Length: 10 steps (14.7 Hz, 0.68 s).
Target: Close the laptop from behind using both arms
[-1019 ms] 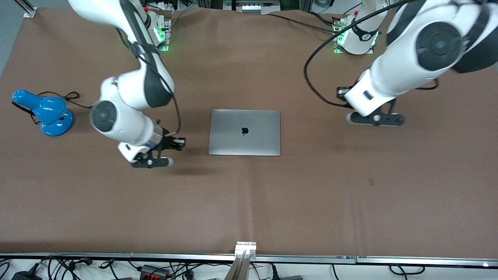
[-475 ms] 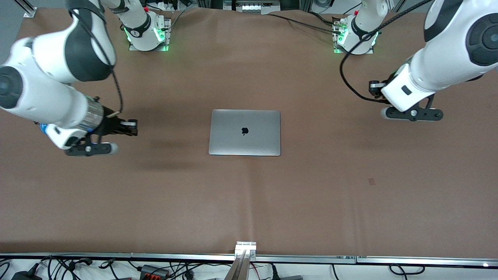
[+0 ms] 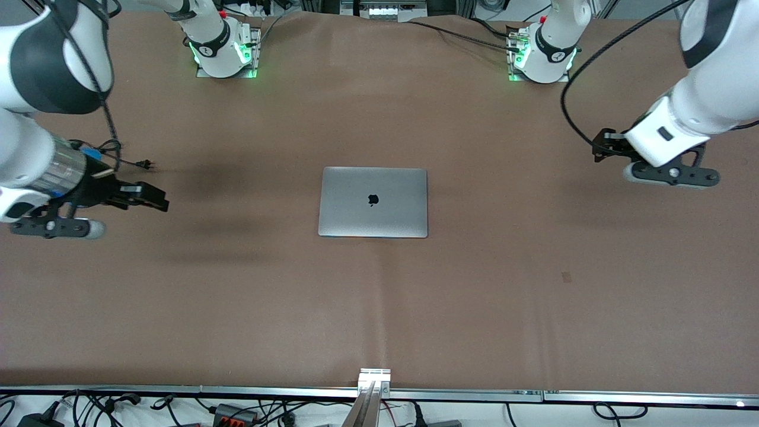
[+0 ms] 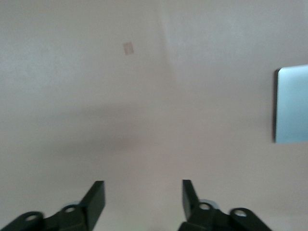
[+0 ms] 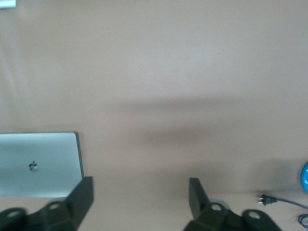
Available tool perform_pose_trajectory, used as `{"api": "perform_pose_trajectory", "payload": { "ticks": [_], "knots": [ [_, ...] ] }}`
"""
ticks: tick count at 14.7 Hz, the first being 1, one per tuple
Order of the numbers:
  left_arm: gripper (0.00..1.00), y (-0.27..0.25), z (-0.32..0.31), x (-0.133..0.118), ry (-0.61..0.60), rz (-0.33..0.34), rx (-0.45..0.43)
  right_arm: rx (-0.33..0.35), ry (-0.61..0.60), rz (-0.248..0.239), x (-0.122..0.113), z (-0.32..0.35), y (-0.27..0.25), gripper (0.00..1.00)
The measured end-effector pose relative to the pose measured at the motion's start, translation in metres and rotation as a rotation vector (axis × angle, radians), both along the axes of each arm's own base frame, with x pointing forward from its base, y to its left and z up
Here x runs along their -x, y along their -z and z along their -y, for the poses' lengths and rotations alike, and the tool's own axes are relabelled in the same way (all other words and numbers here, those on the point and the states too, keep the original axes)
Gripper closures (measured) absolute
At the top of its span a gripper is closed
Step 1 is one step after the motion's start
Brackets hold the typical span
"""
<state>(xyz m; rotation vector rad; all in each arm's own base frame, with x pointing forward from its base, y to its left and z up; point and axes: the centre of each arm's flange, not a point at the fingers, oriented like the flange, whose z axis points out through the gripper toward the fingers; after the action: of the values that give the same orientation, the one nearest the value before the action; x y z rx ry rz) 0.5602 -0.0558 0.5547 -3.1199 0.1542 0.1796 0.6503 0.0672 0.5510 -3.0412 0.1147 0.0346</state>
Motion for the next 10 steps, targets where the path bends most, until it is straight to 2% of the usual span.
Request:
{"api": "perform_pose_trajectory", "payload": {
  "ticks": [1,2,3,4,6,10],
  "knots": [
    [0.11,-0.001,-0.016,0.000,-0.017,0.006,0.010,-0.014,0.014,0.011,-0.004,0.015,-0.007,0.00],
    [0.02,0.000,-0.028,0.003,-0.031,0.009,0.015,-0.033,0.030,0.019,-0.007,0.034,-0.011,0.00],
    [0.00,0.001,-0.034,0.005,-0.040,0.017,0.016,-0.051,0.048,0.023,-0.010,0.054,-0.014,0.00],
    [0.00,0.002,-0.035,0.009,-0.043,0.017,0.014,-0.051,0.058,0.027,-0.010,0.073,-0.016,0.00],
    [0.00,0.001,-0.032,0.012,-0.040,0.018,0.012,-0.006,0.050,0.030,-0.007,0.093,-0.020,0.00],
    [0.00,0.001,-0.033,0.013,-0.040,0.017,0.012,0.035,0.023,0.041,-0.002,0.087,-0.031,0.00]
  ]
}}
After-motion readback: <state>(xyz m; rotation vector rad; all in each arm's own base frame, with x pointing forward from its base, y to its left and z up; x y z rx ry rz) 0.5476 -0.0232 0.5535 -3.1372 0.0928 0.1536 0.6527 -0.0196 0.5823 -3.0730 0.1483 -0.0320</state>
